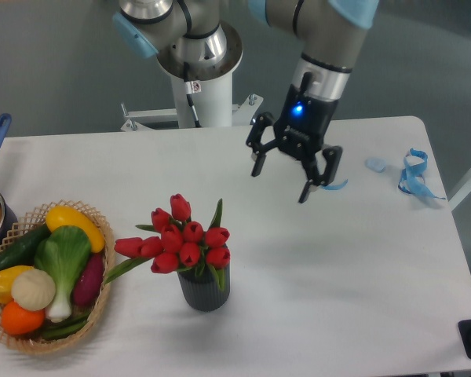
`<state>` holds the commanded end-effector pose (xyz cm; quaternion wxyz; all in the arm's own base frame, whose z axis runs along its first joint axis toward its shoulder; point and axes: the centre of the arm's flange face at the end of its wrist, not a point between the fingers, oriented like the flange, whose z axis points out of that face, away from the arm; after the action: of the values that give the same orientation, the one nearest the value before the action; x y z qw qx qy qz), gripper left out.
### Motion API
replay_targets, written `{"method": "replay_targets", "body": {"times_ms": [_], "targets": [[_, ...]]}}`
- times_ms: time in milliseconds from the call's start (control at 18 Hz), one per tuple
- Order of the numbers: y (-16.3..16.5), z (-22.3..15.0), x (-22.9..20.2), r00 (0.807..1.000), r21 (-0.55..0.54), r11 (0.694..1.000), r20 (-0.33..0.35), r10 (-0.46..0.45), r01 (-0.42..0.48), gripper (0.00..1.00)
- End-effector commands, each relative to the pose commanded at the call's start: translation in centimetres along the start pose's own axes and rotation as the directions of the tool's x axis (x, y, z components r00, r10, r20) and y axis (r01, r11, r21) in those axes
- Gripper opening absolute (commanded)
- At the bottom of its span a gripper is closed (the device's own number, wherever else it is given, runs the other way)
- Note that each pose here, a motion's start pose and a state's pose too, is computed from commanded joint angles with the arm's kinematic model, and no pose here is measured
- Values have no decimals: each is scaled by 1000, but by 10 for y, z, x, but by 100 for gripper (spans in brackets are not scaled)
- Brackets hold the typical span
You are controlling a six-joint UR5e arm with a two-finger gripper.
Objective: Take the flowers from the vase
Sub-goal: 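Move the open gripper down toward the red tulip stems in the vase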
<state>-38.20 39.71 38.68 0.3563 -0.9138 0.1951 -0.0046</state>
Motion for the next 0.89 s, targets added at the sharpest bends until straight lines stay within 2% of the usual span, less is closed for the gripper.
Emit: {"method": "replay_targets", "body": {"times_ms": [389, 722, 889], "targets": [[-13, 39, 2, 996, 146, 989, -91, -21, 34, 100], [-16, 63, 0, 992, 167, 984, -123, -40, 60, 100], [-20, 79, -3, 986, 191, 976, -148, -74, 102, 100]]}}
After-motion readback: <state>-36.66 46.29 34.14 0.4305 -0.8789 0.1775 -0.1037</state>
